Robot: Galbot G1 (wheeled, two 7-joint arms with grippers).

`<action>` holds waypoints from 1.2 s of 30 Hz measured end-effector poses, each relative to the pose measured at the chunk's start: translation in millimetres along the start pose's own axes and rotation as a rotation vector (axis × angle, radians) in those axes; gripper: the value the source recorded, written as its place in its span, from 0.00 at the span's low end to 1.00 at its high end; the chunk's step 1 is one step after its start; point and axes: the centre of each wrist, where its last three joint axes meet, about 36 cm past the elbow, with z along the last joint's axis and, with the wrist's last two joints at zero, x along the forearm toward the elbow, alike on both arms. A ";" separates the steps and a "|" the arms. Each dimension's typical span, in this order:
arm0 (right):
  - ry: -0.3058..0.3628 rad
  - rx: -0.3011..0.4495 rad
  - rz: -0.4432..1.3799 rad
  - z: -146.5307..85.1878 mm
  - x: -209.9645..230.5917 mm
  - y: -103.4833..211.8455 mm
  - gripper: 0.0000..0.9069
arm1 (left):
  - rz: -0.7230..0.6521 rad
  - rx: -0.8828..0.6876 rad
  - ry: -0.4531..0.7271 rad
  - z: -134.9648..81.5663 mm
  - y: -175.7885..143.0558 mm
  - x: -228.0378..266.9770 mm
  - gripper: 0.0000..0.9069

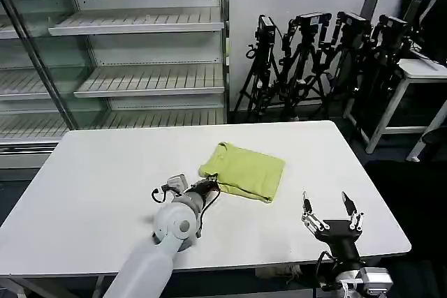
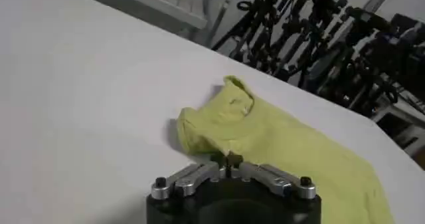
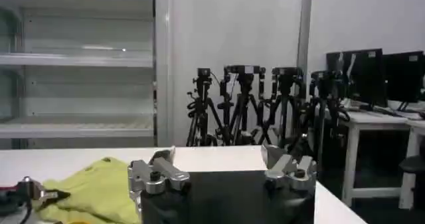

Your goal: Fold and organize the clothes.

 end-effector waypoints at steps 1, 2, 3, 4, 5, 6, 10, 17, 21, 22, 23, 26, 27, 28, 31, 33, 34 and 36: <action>-0.001 -0.001 -0.001 -0.1 -0.1 0.4 1.00 | -0.001 -0.001 -0.006 -0.2 0.6 2.7 0.07; -0.001 -0.002 -0.001 -0.2 -0.2 0.7 1.00 | -0.001 -0.002 -0.010 -0.2 1.1 5.1 0.07; -0.002 -0.003 -0.001 -0.2 -0.3 1.0 1.00 | -0.001 -0.004 -0.015 0.0 1.7 7.8 0.07; -0.002 -0.004 0.000 -0.1 -0.5 1.3 1.00 | -0.001 -0.007 -0.021 -0.2 2.4 11.4 0.07; -0.002 -0.005 -0.001 0.2 -0.7 1.6 1.00 | -0.002 -0.009 -0.026 0.0 3.2 14.5 0.07; -0.001 -0.006 0.000 0.5 -1.1 1.7 1.00 | -0.003 -0.010 -0.030 1.0 4.5 17.7 0.07; -0.002 -0.007 -0.001 1.3 -2.8 2.4 1.00 | -0.006 -0.013 -0.053 5.0 8.6 34.2 0.07; 0.000 -0.011 -0.003 3.7 -5.3 4.6 1.00 | 0.000 -0.013 -0.088 22.0 8.9 69.3 0.07; 0.003 -0.013 -0.003 5.0 -5.7 6.0 1.00 | 0.005 -0.015 -0.099 36.7 6.7 90.3 0.07; 0.003 -0.014 -0.004 5.1 -5.9 6.4 1.00 | 0.005 -0.015 -0.101 40.7 6.3 95.0 0.07; 0.003 -0.015 -0.005 5.3 -6.2 6.8 1.00 | 0.005 -0.016 -0.099 45.0 5.9 99.2 0.07; 0.004 -0.016 -0.007 6.1 -7.1 7.6 1.00 | 0.001 -0.022 -0.090 57.1 5.7 110.4 0.27; 0.003 -0.015 -0.008 6.0 -7.3 7.6 1.00 | -0.002 -0.027 -0.086 61.0 6.1 113.7 0.44; 0.002 -0.015 -0.008 5.9 -7.6 7.7 1.00 | -0.004 -0.032 -0.083 63.7 6.6 116.3 1.00; 0.000 -0.013 -0.009 5.7 -8.4 7.5 1.00 | -0.010 -0.049 -0.076 70.6 8.3 124.5 1.00; -0.002 -0.010 -0.009 5.4 -8.8 7.1 1.00 | -0.011 -0.062 -0.081 73.6 9.3 130.0 1.00; -0.003 -0.007 -0.008 5.5 -9.0 6.8 1.00 | -0.012 -0.070 -0.086 74.3 10.1 132.7 1.00; -0.006 -0.001 -0.009 5.6 -9.3 6.6 1.00 | -0.015 -0.089 -0.101 75.2 11.5 138.1 1.00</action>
